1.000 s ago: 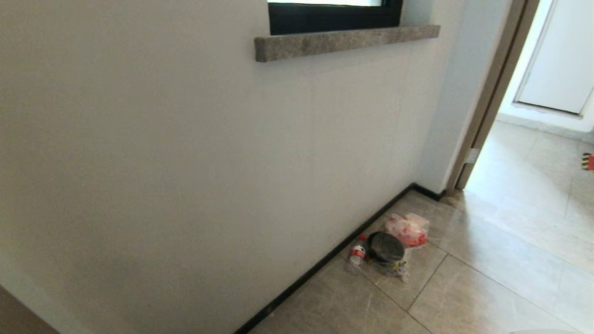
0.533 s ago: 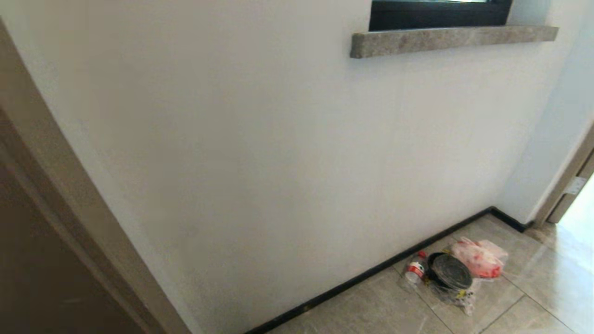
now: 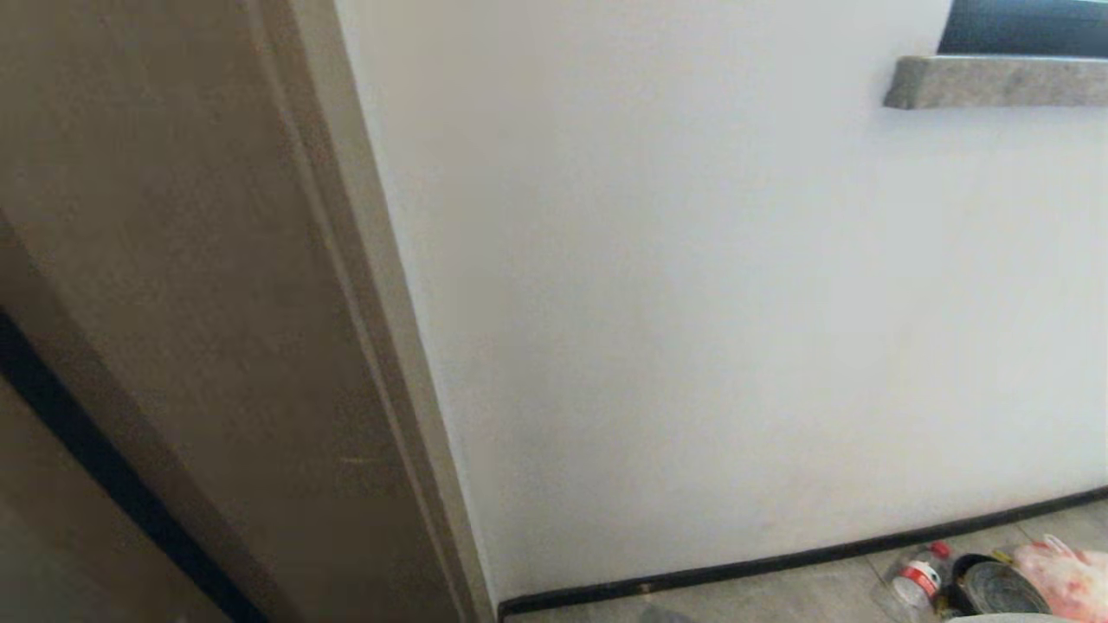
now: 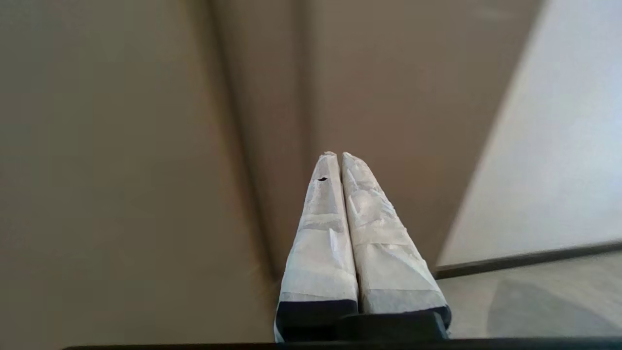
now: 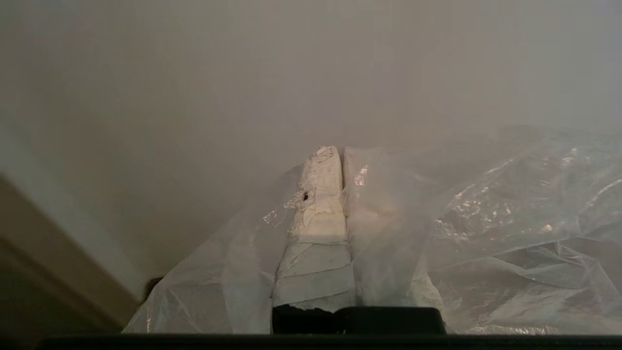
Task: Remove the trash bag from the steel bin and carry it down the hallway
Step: Put the trash bag at the door
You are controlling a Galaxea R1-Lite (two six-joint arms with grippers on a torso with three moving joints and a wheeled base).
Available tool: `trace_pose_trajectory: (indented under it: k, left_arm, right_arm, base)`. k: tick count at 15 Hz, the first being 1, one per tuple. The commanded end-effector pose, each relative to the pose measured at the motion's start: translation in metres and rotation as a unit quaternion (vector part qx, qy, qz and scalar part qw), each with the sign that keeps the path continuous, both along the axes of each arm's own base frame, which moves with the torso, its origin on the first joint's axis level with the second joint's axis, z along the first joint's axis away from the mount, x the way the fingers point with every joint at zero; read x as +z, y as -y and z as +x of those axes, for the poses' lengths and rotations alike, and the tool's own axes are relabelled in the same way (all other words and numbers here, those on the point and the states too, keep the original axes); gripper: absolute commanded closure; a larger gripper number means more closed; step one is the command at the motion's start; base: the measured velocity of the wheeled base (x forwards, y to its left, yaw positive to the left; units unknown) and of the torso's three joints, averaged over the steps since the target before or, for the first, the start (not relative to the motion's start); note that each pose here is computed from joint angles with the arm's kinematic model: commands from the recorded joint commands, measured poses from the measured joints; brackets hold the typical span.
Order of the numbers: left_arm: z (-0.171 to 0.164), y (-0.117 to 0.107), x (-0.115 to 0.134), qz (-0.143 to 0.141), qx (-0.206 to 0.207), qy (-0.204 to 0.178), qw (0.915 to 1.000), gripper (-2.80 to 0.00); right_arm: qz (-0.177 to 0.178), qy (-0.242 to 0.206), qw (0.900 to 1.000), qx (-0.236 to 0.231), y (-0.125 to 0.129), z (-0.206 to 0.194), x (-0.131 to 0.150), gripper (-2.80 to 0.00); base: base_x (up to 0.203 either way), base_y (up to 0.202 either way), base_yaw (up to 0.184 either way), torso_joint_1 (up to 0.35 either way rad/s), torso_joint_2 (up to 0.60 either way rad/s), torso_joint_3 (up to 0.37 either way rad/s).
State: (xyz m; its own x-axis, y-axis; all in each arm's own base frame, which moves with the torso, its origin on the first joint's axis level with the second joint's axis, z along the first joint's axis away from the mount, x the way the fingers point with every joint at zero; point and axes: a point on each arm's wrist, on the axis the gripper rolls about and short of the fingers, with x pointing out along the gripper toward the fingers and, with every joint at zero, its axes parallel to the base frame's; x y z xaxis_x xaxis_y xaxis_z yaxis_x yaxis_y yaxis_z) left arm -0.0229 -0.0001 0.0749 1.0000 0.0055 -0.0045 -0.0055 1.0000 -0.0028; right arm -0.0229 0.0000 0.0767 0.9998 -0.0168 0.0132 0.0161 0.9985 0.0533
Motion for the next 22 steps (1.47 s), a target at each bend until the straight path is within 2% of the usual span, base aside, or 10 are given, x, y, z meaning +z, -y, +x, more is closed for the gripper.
trace_pose_trajectory:
  k: [1,7,11,22]
  left_arm:
    - [0.0002,0.0000,-0.0004,0.000,0.000,-0.002,1.0000,0.00]
    - [0.0003,0.0000,-0.0006,0.000,0.000,-0.002,1.0000,0.00]
    - [0.0003,0.0000,-0.0009,-0.001,0.000,-0.002,1.0000,0.00]
    - [0.0002,0.0000,-0.0005,-0.001,0.000,-0.002,1.0000,0.00]
  right_arm:
    - [0.000,-0.001,1.000,0.000,0.0000,0.0002,-0.0004,0.00]
    - [0.000,-0.002,1.000,0.000,0.0000,0.0002,-0.0005,0.00]
    - [0.001,-0.003,1.000,0.000,0.0000,0.0003,-0.0009,0.00]
    - [-0.001,-0.003,1.000,0.001,0.0000,0.0003,-0.0009,0.00]
  base:
    - [0.004,-0.010,0.174,0.004,0.00,0.006]
    - [0.001,-0.007,0.144,0.005,0.00,0.002]
    - [0.000,0.000,0.000,0.001,0.00,-0.036]
    - [0.000,0.000,0.000,0.002,0.00,-0.188]
